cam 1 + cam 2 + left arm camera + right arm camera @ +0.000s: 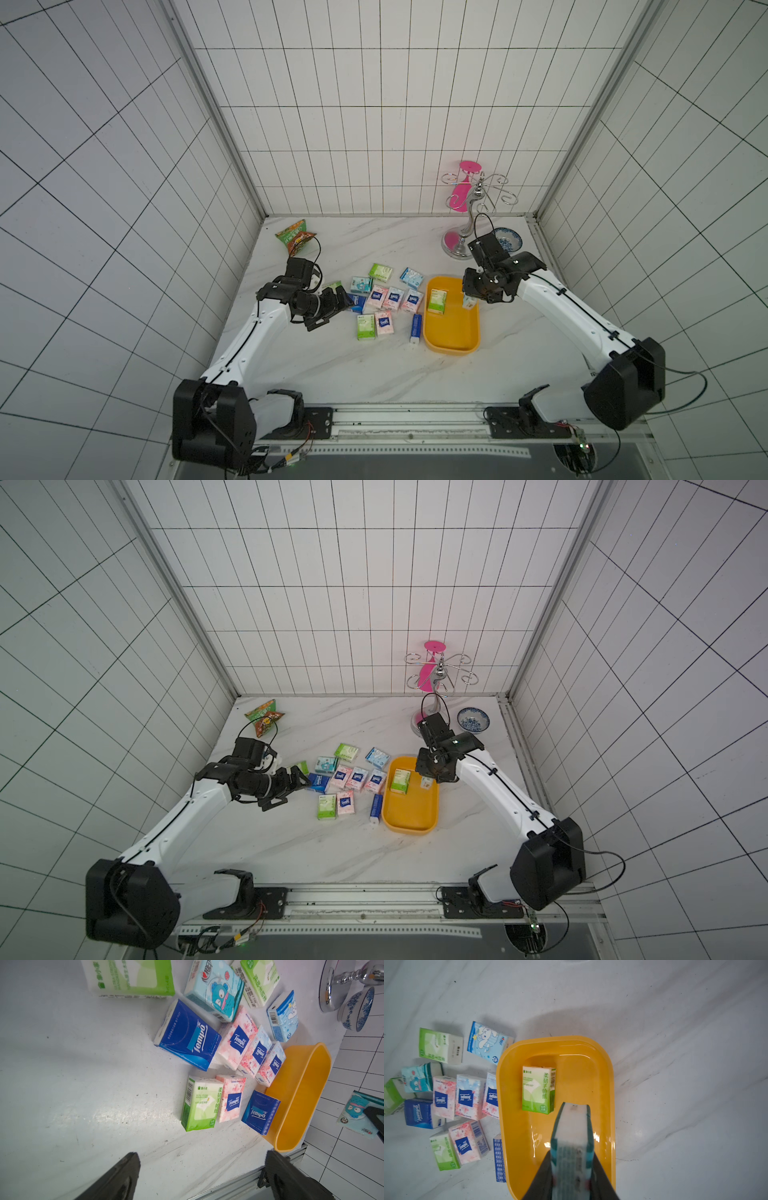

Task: Put the pocket tissues into the storage box
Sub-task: Place the pocket tissues in the storage box.

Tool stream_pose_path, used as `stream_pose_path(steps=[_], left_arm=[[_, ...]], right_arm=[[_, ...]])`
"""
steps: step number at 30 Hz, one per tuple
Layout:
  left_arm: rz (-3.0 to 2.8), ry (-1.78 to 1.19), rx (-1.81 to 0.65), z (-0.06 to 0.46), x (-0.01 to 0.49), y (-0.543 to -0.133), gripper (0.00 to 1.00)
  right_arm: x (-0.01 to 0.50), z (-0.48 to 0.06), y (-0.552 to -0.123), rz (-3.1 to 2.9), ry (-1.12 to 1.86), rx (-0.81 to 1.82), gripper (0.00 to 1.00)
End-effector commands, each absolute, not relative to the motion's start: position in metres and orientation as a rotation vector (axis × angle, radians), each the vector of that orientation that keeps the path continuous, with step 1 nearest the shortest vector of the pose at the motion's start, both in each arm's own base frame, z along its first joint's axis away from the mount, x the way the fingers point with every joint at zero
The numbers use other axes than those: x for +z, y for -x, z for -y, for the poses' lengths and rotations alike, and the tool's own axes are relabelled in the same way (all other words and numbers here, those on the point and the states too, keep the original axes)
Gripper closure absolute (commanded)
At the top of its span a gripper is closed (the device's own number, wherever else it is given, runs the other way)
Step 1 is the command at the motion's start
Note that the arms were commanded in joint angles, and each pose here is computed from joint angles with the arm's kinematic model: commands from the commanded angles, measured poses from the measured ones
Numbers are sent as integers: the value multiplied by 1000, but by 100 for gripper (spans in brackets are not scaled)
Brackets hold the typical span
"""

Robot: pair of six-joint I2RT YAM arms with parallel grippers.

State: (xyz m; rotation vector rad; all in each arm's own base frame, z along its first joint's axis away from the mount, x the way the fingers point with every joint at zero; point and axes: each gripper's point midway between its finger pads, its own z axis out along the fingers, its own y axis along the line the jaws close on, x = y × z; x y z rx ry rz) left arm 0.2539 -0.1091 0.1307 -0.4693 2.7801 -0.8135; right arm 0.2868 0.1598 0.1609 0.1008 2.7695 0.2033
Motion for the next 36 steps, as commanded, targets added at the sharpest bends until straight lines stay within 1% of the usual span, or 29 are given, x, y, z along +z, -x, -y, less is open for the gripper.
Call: stream_pose_path(steps=[1,4,13,19,25,29,30,31,33,36], left_arm=[[-2772,487,-774,105,133,-253,3],[-2757,492,-786,106,137,-253,3],[-2782,476,-822,113,134,-268,3],[-2774,458,-803,111,135,-272,2],[-2769,466,-803,110,134,-267,3],[-2770,469,-792,108,133,-265,3],[-2768,469,-788,108,134,-264,2],[-2768,470,-784,107,134,-264,3],[-2765,472,-777,106,135,-263,3],[-2757,473,-775,106,137,-263,2]], right_arm=[[135,-154,-283,-2849,38,100,75],[120,-153,-289,-2873,60,40,75],[85,-157,-305,-2904,143,-78,76],[67,-148,-313,-2897,183,-279,76],[59,-158,-329,-2887,216,-336,76],[54,-170,-335,-2900,228,-317,75],[55,-174,-337,-2895,233,-310,74],[56,-177,-337,-2892,237,-303,71],[61,-185,-339,-2887,233,-270,60],[74,-194,-341,-2882,198,-185,48]])
